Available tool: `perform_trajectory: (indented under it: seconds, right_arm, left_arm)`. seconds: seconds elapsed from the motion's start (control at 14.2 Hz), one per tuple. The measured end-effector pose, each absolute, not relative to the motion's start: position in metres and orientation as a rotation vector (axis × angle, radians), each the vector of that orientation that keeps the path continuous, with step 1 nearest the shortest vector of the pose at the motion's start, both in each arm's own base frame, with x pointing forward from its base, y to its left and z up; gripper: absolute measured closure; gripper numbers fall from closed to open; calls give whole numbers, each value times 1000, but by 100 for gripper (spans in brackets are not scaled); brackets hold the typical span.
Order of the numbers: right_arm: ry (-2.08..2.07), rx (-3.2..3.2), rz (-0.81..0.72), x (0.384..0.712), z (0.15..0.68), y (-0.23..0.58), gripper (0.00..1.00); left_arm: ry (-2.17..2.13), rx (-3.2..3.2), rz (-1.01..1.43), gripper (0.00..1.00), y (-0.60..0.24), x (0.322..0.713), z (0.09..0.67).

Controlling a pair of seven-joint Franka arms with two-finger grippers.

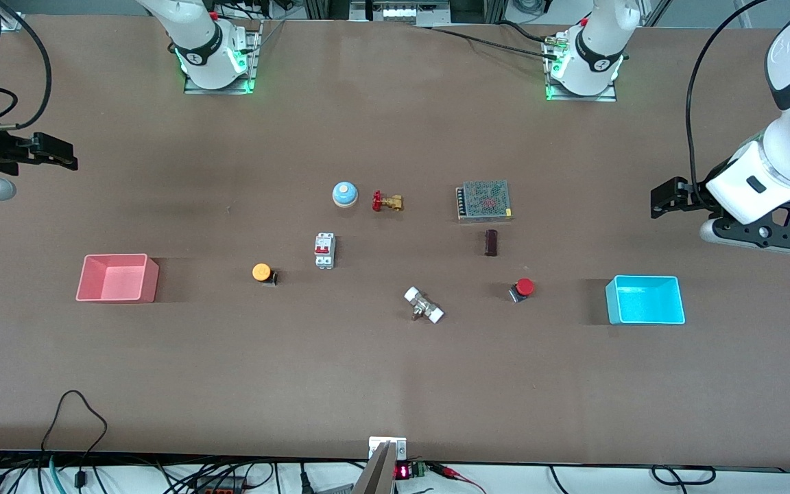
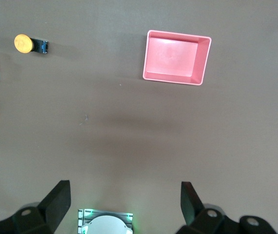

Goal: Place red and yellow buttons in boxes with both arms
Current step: 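Move the right gripper toward the yellow button while the left gripper reaches the red button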

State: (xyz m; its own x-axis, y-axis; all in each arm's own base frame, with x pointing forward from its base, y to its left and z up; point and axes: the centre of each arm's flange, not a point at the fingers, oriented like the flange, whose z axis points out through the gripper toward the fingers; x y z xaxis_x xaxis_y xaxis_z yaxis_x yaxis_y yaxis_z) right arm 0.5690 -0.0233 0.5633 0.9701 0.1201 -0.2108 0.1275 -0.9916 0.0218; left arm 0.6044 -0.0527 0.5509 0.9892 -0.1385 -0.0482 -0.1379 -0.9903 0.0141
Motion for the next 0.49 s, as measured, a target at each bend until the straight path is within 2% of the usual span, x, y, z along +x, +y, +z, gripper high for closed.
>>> perform_trajectory:
  seconds: [0.21,0.49]
  right_arm:
    - [202,3132,-340,581,542,-14,0]
    - [144,3128,-345,611,489,-8,0]
  left_arm:
    - [-217,3123,-75,0,-53,604,552]
    - [-233,3121,-84,0,-59,602,552]
